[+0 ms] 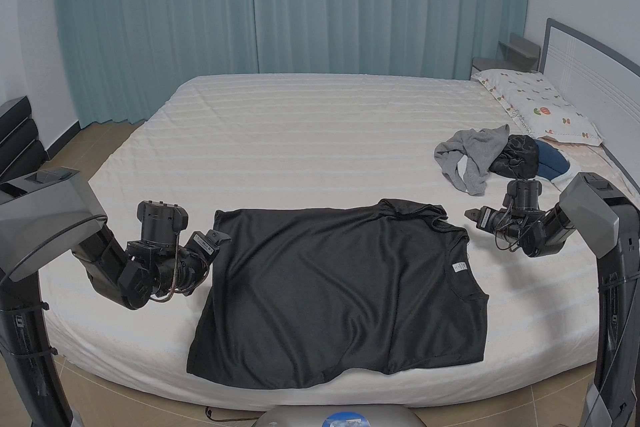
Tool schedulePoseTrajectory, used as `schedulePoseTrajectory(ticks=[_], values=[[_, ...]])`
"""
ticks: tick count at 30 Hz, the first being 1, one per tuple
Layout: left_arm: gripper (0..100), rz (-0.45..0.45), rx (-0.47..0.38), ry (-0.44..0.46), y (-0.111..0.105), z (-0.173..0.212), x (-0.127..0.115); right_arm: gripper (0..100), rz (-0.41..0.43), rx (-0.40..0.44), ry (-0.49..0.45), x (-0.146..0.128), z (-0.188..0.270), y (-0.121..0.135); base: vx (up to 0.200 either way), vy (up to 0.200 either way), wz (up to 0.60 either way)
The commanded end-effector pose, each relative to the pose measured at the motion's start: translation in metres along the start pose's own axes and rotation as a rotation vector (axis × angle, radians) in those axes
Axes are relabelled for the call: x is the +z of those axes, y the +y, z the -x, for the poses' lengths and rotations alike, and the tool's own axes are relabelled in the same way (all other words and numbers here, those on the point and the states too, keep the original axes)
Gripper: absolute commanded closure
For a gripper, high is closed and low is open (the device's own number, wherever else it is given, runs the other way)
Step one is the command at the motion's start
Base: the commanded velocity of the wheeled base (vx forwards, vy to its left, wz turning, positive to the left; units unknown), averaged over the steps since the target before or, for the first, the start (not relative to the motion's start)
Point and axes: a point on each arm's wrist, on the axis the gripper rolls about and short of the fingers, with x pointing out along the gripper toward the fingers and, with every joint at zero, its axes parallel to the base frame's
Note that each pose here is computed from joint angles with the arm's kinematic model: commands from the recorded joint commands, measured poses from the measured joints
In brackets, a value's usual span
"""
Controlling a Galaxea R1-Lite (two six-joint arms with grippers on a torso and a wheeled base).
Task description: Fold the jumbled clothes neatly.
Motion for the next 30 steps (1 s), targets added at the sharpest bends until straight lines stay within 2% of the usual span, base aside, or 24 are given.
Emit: schedulePoseTrajectory(ticks=[1,4,5,12,16,21,25,30], values=[[0,0.004,-0.019,-0.017,-0.006,-0.004,0.006,0,-0.063,0.034,-0.009,0.011,0.011,0.006,0.0,0.0,0.0],[0,0.002,-0.013,-0.011,-0.006,-0.005,0.005,0,-0.094,0.041,-0.004,0.011,0.014,0.008,0.0,0.0,0.0],[0,0.003,0.004,0.0,-0.005,-0.008,0.004,0,-0.168,0.052,0.005,0.013,0.023,0.013,0.0,0.0,0.0],[0,0.009,0.019,-0.005,0.002,-0.011,0.007,0,-0.282,0.071,0.026,0.009,0.04,0.023,0.0,0.0,0.0],[0,0.008,0.012,-0.008,0.0,-0.01,0.007,0,-0.303,0.14,0.032,0.001,0.048,0.024,0.2,0.0,0.0],[0,0.012,0.007,-0.015,-0.002,-0.012,0.009,0,-0.3,0.153,0.034,-0.007,0.051,0.024,0.2,0.0,0.0],[0,0.013,0.006,-0.021,-0.002,-0.012,0.01,0,-0.298,0.179,0.048,-0.009,0.05,0.031,0.0,0.0,0.0],[0,0.013,0.008,-0.02,-0.001,-0.013,0.01,0,-0.311,0.229,0.078,-0.017,0.047,0.055,0.0,0.0,0.0]])
